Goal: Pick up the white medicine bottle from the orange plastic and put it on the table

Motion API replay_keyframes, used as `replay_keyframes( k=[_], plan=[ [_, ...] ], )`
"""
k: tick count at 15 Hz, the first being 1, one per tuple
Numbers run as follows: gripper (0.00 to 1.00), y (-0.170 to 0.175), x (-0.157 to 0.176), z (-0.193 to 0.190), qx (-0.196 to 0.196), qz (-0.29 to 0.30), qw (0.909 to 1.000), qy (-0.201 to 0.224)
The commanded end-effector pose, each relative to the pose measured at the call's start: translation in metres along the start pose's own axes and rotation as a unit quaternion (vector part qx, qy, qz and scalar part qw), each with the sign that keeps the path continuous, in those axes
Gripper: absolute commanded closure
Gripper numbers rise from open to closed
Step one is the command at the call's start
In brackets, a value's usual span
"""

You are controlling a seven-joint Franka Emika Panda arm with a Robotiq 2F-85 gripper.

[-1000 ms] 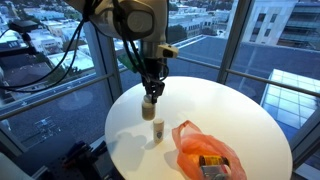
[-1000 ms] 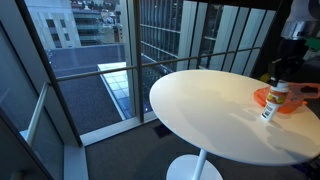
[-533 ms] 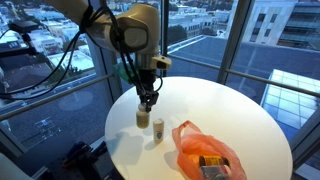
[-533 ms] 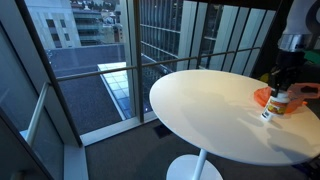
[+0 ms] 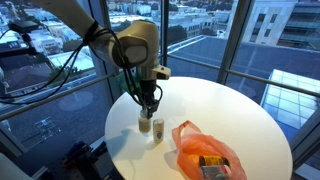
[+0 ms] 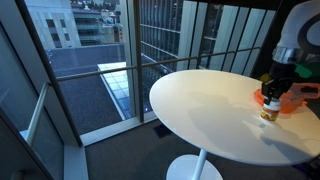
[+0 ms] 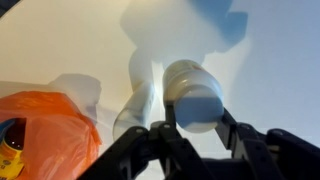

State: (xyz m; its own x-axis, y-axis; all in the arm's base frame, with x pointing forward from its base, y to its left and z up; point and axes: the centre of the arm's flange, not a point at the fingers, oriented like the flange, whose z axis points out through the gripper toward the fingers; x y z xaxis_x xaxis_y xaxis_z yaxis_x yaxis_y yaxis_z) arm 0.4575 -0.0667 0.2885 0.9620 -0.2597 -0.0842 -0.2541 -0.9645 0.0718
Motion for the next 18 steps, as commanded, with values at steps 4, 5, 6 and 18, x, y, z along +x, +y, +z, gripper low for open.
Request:
replay_keyframes(
  k=[4, 5, 6, 18],
  plan=[
    [0.81, -0.006, 0.007, 0.024, 0.026, 0.024, 0.9993, 0.013],
    [0.81, -0.006, 0.008, 0.026, 0.029, 0.028, 0.9991, 0.017],
    [0.81, -0.006, 0.008, 0.029, 0.031, 0.031, 0.9989, 0.020],
    [0.00, 0.008, -0.005, -0.020, 0.018, 0.014, 0.9989, 0.042]
  ],
)
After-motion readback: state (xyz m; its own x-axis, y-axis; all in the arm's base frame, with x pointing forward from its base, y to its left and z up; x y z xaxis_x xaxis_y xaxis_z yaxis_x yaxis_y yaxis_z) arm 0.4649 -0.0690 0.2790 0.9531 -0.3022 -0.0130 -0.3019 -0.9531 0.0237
